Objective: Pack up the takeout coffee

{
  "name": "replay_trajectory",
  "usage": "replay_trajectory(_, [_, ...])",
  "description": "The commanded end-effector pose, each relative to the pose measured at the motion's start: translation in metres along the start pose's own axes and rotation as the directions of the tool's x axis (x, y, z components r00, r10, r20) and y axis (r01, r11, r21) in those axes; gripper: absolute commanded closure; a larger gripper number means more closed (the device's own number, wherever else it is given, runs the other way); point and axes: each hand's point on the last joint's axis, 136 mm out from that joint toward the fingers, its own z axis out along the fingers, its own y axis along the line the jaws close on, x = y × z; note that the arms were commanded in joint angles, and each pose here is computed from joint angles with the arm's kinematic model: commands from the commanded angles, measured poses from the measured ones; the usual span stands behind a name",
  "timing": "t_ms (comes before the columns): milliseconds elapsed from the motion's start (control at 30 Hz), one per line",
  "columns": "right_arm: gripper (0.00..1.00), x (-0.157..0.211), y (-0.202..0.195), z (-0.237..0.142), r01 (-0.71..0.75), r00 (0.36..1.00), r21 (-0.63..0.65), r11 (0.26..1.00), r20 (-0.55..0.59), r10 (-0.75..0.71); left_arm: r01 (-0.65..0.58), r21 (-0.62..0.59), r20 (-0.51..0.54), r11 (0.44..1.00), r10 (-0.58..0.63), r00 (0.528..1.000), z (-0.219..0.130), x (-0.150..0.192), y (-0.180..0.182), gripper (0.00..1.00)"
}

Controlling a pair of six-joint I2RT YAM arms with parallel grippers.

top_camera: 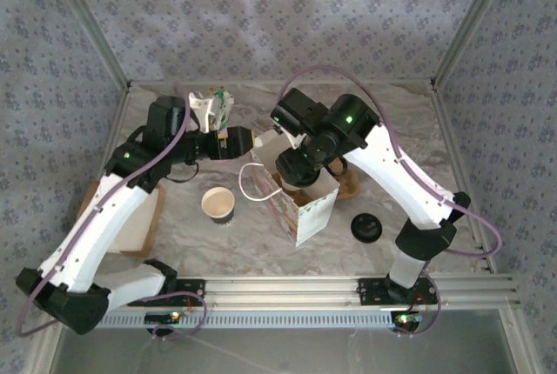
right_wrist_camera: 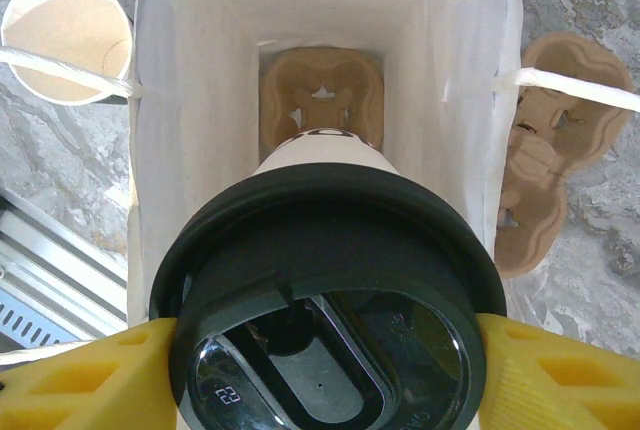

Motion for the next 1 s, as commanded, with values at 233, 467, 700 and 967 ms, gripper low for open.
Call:
replay_trajectory(233, [0.31, 0.047, -0.009, 0.016, 0.069, 0.972, 0.071, 0.995, -0.228, -0.051, 0.035, -0.036, -0.001, 0.999, -0.035, 0.999, -0.010, 0.018, 0.013, 0.01])
replay_trajectory(467, [0.31, 0.055, -0.007, 0.026, 0.078, 0.959, 0.070, 0.994, -0.279, -0.056, 0.046, -0.037, -0.005, 0.998, -0.046, 0.999, -0.013, 0.025, 0.016, 0.01])
replay_trajectory(700, [0.31, 0.058, -0.007, 0.034, 0.086, 0.948, 0.077, 0.993, -0.314, -0.058, 0.055, -0.037, -0.012, 0.998, -0.055, 0.998, -0.013, 0.030, 0.018, 0.01])
replay_trajectory(967, [0.31, 0.063, -0.006, 0.045, 0.092, 0.935, 0.083, 0.992, -0.350, -0.057, 0.061, -0.031, -0.006, 0.998, -0.061, 0.998, -0.018, 0.034, 0.017, 0.01])
